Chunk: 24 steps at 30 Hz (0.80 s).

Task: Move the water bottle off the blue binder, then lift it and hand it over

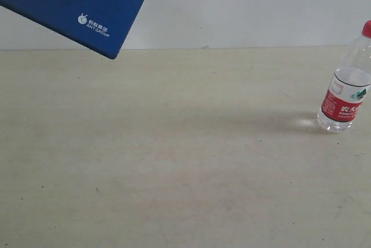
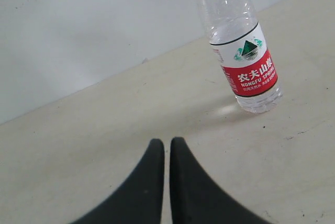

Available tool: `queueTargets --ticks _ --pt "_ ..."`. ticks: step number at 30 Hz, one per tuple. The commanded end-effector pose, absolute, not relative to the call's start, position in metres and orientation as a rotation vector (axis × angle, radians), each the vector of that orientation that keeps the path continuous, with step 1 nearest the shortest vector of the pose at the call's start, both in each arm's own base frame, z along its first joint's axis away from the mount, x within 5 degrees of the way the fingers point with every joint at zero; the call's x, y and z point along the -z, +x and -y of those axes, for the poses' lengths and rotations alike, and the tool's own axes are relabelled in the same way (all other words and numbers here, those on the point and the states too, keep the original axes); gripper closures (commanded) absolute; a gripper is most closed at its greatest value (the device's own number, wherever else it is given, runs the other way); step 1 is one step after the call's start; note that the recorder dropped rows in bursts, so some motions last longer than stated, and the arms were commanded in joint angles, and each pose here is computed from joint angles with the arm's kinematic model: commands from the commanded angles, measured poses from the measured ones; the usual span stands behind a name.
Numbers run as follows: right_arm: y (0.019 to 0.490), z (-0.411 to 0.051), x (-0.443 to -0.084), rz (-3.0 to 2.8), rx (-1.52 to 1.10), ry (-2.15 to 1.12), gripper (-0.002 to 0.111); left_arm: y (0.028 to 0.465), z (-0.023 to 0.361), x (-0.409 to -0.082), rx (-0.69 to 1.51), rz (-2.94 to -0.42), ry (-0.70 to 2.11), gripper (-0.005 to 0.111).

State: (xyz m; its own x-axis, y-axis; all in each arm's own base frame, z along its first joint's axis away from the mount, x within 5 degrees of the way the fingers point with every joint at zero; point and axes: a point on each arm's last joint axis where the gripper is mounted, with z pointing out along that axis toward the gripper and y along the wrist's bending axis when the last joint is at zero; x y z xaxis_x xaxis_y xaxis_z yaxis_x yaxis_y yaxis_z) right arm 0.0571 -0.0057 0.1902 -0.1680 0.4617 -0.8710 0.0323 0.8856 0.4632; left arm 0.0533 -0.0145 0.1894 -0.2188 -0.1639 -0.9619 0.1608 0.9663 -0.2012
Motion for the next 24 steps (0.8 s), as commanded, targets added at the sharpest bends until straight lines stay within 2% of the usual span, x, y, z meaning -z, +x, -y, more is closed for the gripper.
queueTargets --ticks 1,6,24 --pt "0.0568 0.0054 -0.1915 -1.699 -0.394 0.367 0.108 0.0541 0.0109 -0.1865 0.172 -1.783 0.076 0.101" --pt "0.0568 0.0054 -0.1915 -1.699 -0.394 0.367 0.108 0.0541 0.0111 -0.1865 0.263 -1.788 -0.033 0.101" --pt "0.0568 0.0054 -0.1915 -1.699 -0.394 0.367 0.108 0.0538 0.0098 -0.1871 0.250 -1.778 -0.053 0.101"
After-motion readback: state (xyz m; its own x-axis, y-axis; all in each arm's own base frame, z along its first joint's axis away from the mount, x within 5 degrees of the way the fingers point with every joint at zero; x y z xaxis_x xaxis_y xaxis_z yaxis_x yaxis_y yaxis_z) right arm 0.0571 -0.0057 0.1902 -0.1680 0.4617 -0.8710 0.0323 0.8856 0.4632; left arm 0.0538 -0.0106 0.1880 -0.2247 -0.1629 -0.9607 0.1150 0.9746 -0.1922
